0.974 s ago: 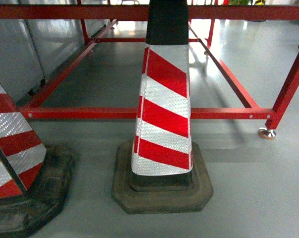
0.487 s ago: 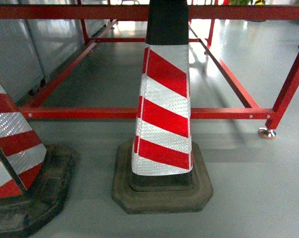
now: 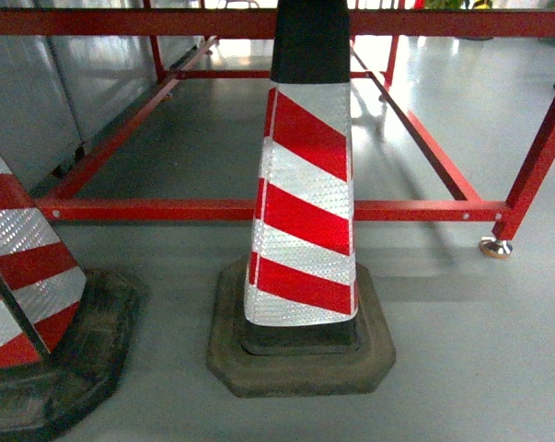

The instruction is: Sort blue parts and orange caps into right shelf containers

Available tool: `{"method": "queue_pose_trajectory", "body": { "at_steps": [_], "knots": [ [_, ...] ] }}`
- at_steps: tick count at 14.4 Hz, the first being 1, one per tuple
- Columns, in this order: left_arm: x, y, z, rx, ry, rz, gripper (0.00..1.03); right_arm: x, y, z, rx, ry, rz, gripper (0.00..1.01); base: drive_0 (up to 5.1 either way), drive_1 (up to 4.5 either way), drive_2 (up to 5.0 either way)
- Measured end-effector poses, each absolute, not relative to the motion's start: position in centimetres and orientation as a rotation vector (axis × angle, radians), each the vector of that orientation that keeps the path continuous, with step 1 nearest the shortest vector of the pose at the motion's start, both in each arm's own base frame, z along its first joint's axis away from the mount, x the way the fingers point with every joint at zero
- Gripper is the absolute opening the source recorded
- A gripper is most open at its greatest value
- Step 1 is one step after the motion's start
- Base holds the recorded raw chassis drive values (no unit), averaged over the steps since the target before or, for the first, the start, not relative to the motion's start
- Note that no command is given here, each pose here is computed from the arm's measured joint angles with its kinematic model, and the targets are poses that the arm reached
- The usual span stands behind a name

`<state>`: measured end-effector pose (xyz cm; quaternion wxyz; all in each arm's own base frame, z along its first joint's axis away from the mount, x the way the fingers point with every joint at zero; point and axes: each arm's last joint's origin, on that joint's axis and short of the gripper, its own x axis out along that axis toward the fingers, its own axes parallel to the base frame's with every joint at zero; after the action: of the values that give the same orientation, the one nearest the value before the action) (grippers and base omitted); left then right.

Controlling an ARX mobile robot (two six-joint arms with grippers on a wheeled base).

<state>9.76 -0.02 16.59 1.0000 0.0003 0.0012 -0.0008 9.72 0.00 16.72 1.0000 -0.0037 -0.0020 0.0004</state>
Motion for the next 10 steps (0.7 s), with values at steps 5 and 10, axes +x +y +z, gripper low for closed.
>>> {"method": "queue_pose_trajectory", "body": {
  "at_steps": [5,10],
  "knots": [
    [9.76,-0.02,16.59,0.001,0.002,-0.002,0.98,9.72,0.0,16.72,-0.007,-0.004,0.001,0.98,0.0,0.0,0.0],
    [9.76,-0.02,16.59,0.001,0.002,-0.002,0.98,9.72,0.0,16.72,-0.007,-0.004,0.001,0.98,0.0,0.0,0.0]
  ]
}}
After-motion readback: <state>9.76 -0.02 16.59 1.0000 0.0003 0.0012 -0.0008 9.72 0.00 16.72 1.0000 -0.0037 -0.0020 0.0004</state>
